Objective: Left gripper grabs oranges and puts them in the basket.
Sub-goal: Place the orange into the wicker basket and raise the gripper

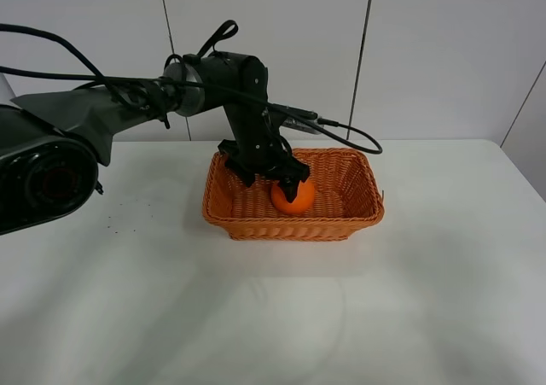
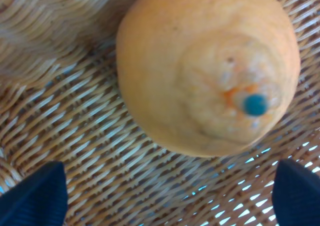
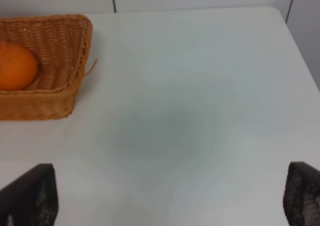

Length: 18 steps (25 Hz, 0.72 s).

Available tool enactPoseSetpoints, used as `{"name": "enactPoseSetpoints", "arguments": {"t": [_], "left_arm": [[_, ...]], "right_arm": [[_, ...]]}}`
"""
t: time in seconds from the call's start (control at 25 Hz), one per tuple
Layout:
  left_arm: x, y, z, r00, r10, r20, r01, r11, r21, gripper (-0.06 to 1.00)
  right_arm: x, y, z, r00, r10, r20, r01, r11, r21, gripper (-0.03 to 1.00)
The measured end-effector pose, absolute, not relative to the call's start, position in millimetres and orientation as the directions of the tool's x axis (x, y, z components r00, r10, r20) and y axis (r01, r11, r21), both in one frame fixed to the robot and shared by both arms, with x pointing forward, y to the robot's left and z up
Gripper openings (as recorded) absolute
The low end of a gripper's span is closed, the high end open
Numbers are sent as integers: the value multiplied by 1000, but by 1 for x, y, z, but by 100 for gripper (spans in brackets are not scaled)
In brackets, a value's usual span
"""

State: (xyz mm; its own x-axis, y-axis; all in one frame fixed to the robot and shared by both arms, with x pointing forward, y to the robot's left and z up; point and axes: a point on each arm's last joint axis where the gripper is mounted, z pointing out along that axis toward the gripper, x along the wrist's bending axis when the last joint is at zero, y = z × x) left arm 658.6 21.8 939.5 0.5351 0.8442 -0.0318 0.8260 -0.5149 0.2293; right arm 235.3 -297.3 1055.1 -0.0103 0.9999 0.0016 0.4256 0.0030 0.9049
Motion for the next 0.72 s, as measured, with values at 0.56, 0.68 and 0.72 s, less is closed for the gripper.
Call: {"name": "enactPoseSetpoints", "arguments": {"t": [0.56, 0.68, 0.72], "left_arm": [[661, 20, 959, 541, 841, -30, 820, -519, 241, 92], [662, 19, 967, 548, 836, -28, 813, -524, 255, 92], [662, 19, 970, 548, 836, -29, 812, -523, 258, 92]], "right_arm": [[235, -297, 1055, -11, 1000, 2, 426, 3, 905, 69], [235, -297, 1055, -11, 1000, 3, 426, 2, 905, 69], [235, -297, 1055, -10, 1000, 2, 426, 3, 905, 69]]}}
